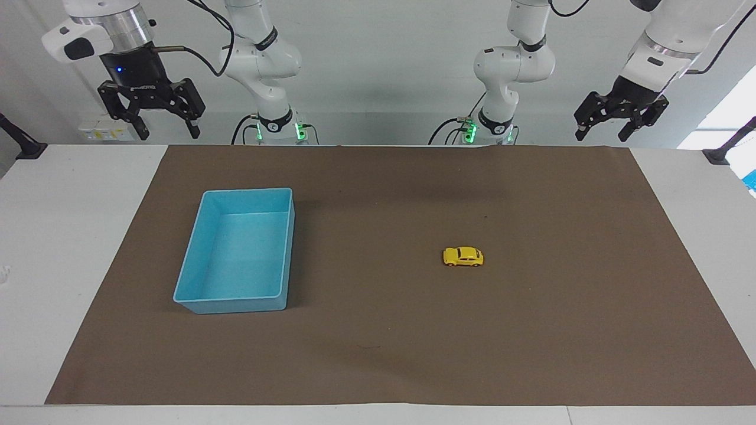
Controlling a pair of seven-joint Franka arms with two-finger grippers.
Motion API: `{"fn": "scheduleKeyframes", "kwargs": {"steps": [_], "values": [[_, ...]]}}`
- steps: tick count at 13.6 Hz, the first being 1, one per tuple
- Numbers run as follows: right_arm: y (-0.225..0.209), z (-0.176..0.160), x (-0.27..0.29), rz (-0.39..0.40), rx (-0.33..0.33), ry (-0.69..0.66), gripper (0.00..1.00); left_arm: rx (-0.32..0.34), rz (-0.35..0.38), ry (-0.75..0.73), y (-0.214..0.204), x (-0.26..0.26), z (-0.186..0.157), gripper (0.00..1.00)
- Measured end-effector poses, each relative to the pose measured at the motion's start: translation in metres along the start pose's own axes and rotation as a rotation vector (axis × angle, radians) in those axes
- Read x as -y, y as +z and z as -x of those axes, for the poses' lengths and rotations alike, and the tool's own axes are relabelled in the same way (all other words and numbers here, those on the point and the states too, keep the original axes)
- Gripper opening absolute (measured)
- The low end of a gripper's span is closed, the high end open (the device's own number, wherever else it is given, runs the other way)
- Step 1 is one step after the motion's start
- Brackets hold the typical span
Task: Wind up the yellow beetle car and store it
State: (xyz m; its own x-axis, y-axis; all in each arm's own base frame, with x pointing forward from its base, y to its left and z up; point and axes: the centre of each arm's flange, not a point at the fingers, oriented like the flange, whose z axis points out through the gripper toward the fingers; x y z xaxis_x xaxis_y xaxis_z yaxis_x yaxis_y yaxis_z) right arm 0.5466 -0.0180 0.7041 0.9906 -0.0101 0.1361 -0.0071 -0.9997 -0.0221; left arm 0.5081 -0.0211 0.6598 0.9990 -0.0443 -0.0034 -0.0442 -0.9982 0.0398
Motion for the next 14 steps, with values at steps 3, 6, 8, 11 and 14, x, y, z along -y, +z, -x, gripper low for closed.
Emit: {"fn": "scheduleKeyframes", "kwargs": {"steps": [3, 6, 8, 11, 14], "values": [[0.0000, 0.0000, 0.0000, 0.000, 0.000, 0.000, 1.00, 0.002, 0.000, -0.004, 0.0003, 0.0000, 0.0002, 1.00], [0.0000, 0.0000, 0.0000, 0.000, 0.000, 0.000, 1.00, 0.002, 0.000, -0.004, 0.0004, -0.0003, 0.0002, 1.00], [0.0000, 0.0000, 0.0000, 0.000, 0.000, 0.000, 1.00, 0.002, 0.000, -0.003, 0.0004, -0.0015, 0.0002, 1.00], [0.0000, 0.0000, 0.0000, 0.000, 0.000, 0.000, 1.00, 0.002, -0.001, -0.003, 0.0005, -0.0029, 0.0002, 1.00], [0.0000, 0.0000, 0.0000, 0.000, 0.000, 0.000, 1.00, 0.001, -0.001, -0.005, 0.0004, -0.0029, 0.0001, 1.00]]}}
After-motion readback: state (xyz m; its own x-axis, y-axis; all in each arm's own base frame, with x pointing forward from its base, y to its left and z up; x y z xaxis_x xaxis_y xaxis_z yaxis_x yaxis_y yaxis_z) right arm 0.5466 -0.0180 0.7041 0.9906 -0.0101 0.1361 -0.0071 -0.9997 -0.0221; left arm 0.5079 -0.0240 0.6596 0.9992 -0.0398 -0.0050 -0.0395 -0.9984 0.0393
